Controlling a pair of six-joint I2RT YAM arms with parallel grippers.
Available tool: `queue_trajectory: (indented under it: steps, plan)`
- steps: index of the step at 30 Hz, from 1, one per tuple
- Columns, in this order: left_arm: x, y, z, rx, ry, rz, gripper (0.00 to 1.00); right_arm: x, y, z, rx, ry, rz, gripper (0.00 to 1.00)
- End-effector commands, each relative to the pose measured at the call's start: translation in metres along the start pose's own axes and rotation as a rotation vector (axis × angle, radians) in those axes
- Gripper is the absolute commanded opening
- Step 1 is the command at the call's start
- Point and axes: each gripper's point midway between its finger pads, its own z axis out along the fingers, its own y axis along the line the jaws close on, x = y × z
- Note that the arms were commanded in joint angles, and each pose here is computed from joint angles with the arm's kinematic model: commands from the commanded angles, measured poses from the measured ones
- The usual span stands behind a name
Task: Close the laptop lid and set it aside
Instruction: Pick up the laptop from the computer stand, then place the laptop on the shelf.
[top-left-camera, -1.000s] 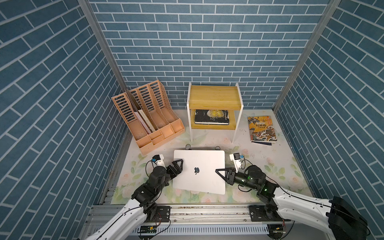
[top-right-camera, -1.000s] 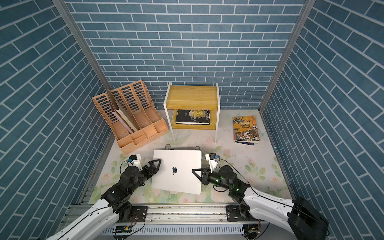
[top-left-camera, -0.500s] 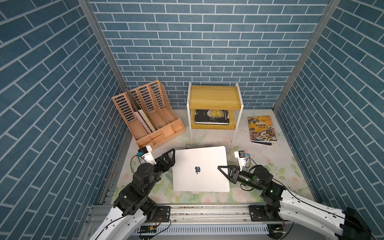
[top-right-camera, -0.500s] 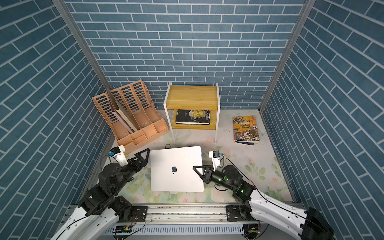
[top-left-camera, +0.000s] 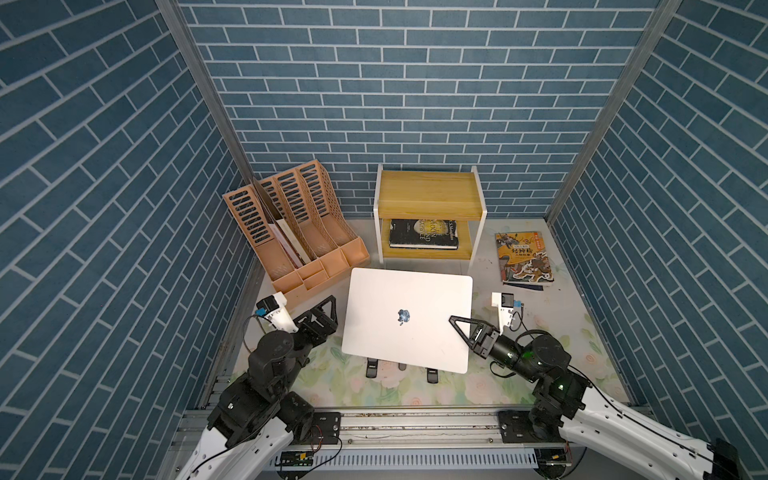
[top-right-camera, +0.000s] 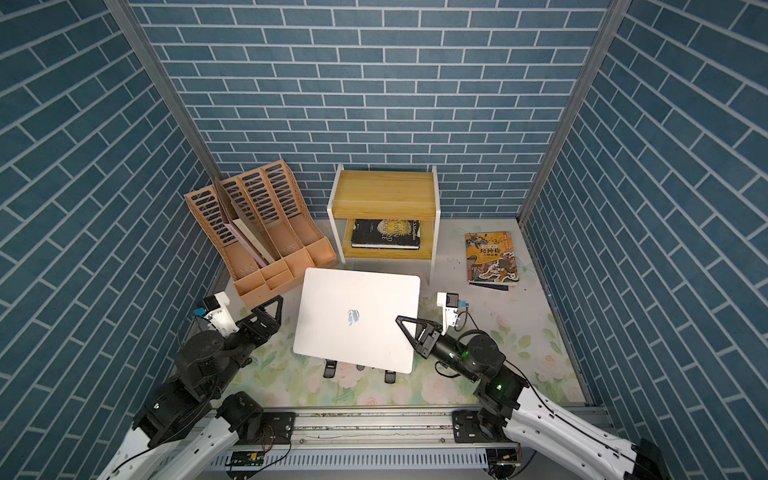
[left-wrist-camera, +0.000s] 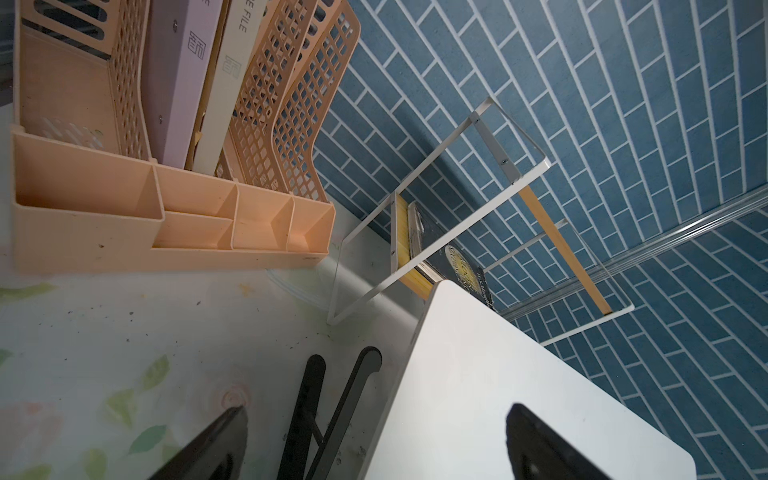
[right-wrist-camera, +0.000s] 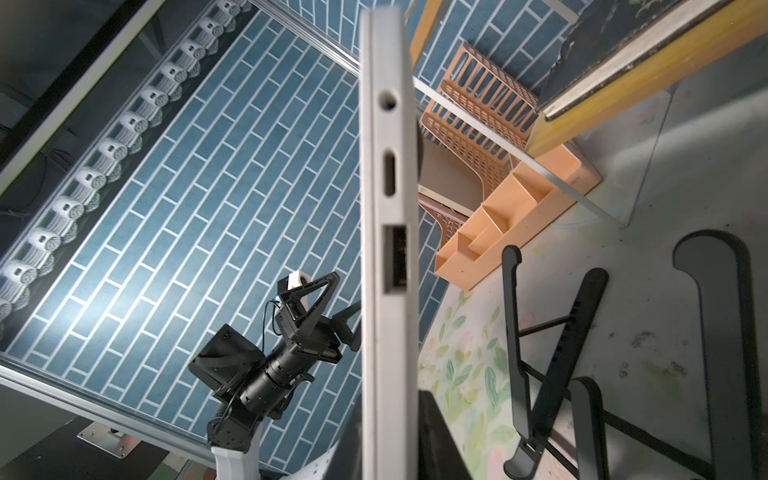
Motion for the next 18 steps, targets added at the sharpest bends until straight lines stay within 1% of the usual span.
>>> queue_trajectory:
  steps: [1, 3, 7, 11, 18]
  plan:
    - [-0.012, -0.005, -0.009, 0.007, -0.031, 0.020, 1.00, -0.061, 0.106, -0.030, -0.335, -0.206, 0.033, 0.00]
    - [-0.017, -0.009, -0.011, 0.016, -0.042, 0.018, 1.00, -0.072, 0.114, -0.036, -0.350, -0.251, 0.034, 0.00]
    - [-0.024, -0.016, -0.014, 0.032, -0.056, 0.014, 1.00, -0.085, 0.136, -0.046, -0.397, -0.288, 0.026, 0.00]
    - [-0.027, -0.022, -0.016, 0.048, -0.058, 0.008, 1.00, -0.098, 0.152, -0.049, -0.412, -0.322, 0.019, 0.00]
    - [-0.023, -0.033, -0.011, 0.084, -0.025, -0.005, 1.00, -0.128, 0.164, -0.055, -0.396, -0.446, 0.055, 0.00]
